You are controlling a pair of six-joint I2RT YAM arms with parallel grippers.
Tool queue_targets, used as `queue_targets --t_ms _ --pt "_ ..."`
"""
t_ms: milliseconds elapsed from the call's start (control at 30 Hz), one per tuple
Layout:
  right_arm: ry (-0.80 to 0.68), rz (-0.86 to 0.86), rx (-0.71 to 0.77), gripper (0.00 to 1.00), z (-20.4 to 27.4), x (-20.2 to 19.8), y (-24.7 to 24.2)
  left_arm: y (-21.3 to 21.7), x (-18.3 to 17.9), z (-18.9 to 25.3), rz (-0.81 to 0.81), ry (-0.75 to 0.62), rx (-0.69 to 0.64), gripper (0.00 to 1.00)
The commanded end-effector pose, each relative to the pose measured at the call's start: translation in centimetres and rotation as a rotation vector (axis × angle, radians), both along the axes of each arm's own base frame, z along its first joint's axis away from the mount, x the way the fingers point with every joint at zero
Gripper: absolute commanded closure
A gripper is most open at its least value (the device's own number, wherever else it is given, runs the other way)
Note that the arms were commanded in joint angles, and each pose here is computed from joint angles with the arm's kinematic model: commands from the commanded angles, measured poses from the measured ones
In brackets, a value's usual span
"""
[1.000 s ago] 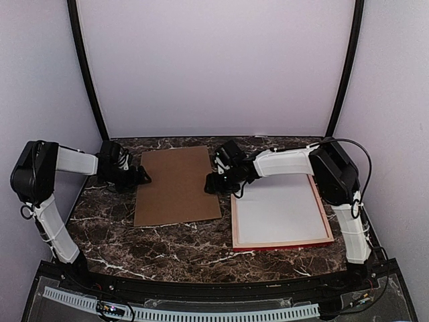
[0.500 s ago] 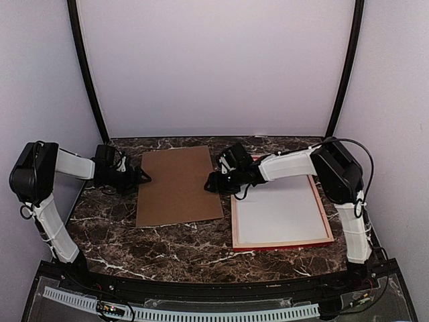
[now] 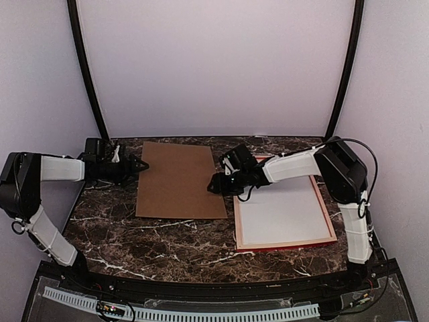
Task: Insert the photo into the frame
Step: Pick up the backboard from the center of the board, then turn over the backboard.
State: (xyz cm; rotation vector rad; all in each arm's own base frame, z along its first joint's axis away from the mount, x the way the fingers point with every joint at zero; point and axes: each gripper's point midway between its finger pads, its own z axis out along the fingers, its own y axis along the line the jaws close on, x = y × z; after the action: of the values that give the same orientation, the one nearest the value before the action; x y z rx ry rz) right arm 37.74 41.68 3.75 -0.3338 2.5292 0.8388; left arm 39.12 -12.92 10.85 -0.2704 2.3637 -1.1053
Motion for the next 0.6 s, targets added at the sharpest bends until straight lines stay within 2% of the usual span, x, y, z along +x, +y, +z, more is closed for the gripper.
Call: queue_targets --t_ms 0,200,467,567 --pt "0.120 0.093 -0.037 0.39 -3.2 -4.4 0.3 -3.2 -1.8 5.3 -0.142 -0.098 -0.161 0.19" --pt "0.115 0.112 -0.029 0.39 -3.0 -4.7 0.5 -3.4 -2.0 6.5 -0.143 -0.110 -0.190 0.22" --pt "0.111 0.121 -0.039 0.39 -3.3 -4.9 0.3 -3.5 -1.6 6.3 -0.139 -0.082 -0.204 0.40" --pt "0.110 0.122 -0.041 0.39 -3.5 -4.9 0.2 -3.6 -1.6 6.0 -0.148 -0.072 -0.215 0.44"
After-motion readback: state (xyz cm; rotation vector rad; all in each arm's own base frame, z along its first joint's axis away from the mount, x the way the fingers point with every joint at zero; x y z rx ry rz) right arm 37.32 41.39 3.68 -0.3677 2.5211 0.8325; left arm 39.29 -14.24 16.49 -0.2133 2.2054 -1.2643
